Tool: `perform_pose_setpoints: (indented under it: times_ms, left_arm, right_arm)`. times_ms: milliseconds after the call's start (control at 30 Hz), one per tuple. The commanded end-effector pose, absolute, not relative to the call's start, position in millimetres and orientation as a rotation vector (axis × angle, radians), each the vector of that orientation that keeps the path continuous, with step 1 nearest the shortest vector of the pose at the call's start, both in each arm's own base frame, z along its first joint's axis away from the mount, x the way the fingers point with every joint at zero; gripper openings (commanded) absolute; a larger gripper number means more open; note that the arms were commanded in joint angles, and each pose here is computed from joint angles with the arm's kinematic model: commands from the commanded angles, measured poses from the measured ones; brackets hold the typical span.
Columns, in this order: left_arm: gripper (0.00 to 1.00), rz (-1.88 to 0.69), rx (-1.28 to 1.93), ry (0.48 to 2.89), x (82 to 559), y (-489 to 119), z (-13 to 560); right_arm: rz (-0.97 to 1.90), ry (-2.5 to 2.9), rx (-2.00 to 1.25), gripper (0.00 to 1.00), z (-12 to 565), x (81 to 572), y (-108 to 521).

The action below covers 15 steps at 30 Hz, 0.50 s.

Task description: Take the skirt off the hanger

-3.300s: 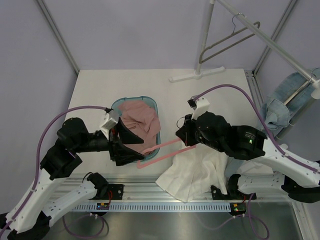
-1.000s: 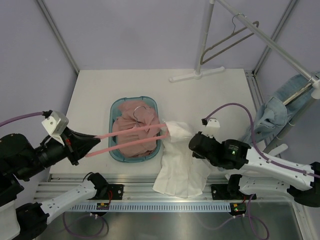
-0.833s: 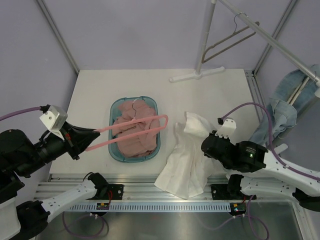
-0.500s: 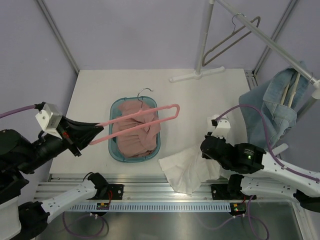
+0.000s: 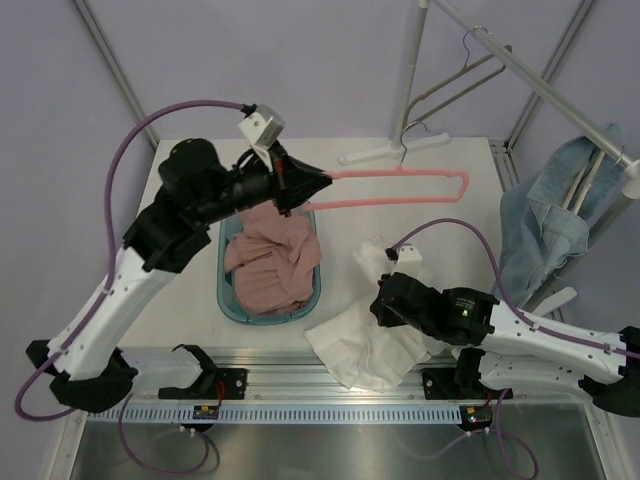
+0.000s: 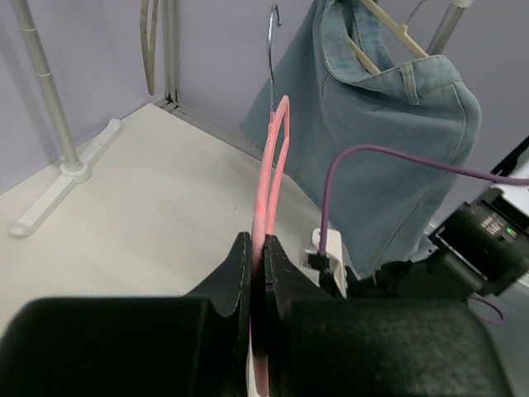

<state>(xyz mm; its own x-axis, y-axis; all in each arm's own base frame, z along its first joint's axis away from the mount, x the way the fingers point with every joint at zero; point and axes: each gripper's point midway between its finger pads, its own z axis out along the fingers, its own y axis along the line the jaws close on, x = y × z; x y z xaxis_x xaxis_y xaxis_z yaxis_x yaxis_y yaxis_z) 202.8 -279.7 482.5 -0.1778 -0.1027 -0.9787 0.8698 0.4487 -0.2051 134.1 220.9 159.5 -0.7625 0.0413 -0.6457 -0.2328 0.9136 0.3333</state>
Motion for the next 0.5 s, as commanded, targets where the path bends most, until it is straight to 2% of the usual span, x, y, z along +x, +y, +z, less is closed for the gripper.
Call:
perform_pose_setpoints:
  times_ms: [0, 233, 467]
  left_arm:
    - [0.00, -1.105, 0.701, 1.266, 216, -315, 539]
    - [0.00, -1.028, 0.665, 1.266, 266, -368, 540]
    - [0.00, -1.029, 0.634, 1.200, 291, -395, 559]
  right_arm:
    - [0.657, 2.360, -0.121, 0.00, 173, 131, 241]
    - [0.669, 2.371, -0.094, 0.00, 169, 128, 239]
    - [0.646, 2.377, -0.072, 0.00, 166, 128, 231]
